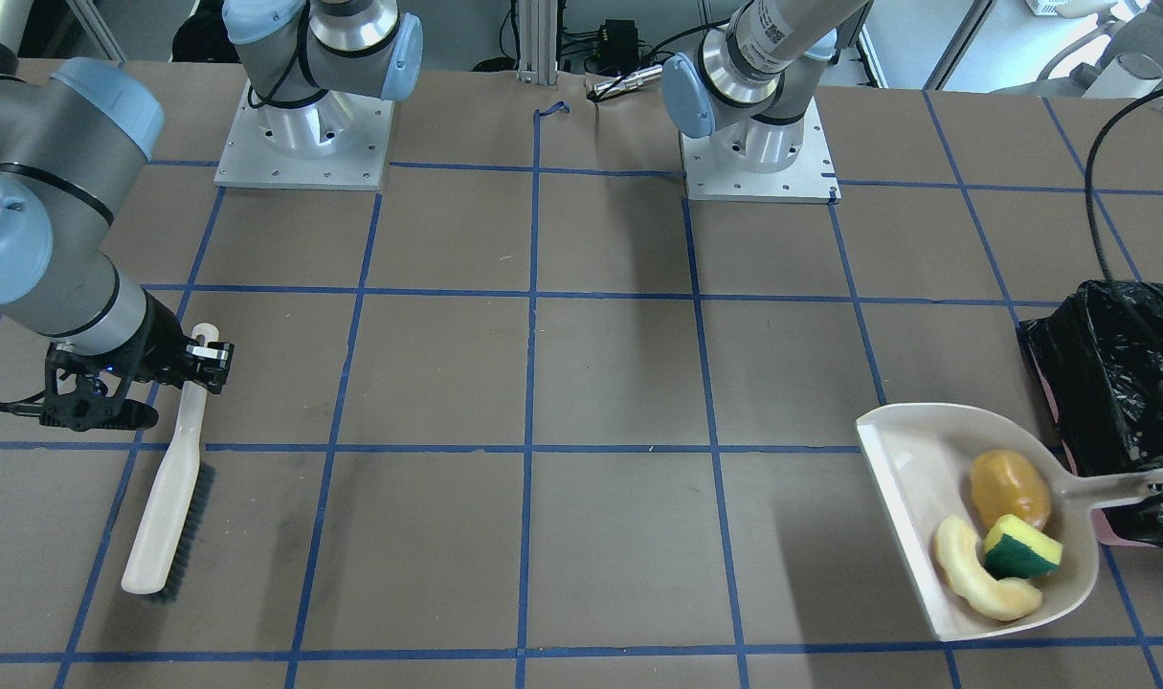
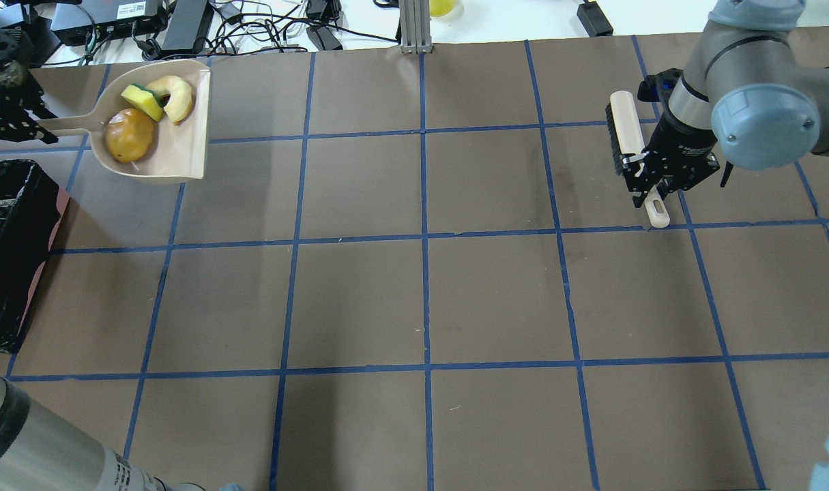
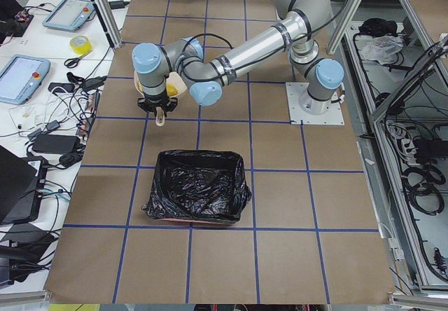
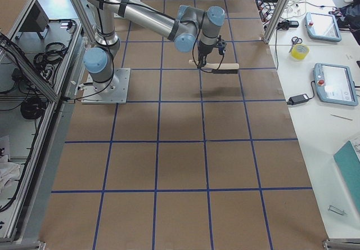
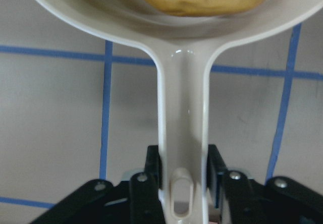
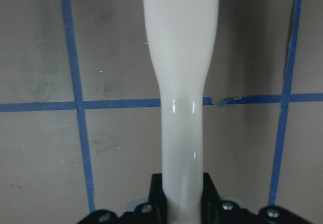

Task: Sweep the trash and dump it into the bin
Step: 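Lift the dustpan with the left gripper toward the bin while the right withdraws, then tilt the dustpan over the bin with the left gripper while the right releases the brush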

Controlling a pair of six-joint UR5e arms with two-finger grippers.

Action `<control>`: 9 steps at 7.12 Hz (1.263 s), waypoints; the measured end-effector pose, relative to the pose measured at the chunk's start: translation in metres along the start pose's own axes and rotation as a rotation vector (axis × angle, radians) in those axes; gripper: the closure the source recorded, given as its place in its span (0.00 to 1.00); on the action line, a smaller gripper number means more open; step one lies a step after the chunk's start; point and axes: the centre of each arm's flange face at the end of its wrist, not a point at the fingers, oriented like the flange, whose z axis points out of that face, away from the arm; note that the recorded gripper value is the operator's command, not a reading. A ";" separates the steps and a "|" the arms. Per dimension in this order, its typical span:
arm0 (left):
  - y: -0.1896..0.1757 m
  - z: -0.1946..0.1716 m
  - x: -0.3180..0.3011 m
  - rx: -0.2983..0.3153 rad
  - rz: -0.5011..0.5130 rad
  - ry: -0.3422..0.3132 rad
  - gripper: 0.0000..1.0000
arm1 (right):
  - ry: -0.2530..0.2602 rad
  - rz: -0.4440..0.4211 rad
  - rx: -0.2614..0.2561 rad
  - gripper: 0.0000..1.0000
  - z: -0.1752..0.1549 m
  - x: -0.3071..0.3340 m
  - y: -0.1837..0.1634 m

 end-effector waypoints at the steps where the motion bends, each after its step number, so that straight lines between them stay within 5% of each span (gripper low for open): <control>1: 0.043 -0.006 0.009 -0.002 -0.002 -0.001 0.76 | 0.013 -0.012 0.008 1.00 0.008 0.019 -0.004; 9: 0.261 -0.087 0.080 -0.199 0.196 -0.033 0.80 | 0.032 0.003 -0.014 1.00 0.059 0.081 -0.029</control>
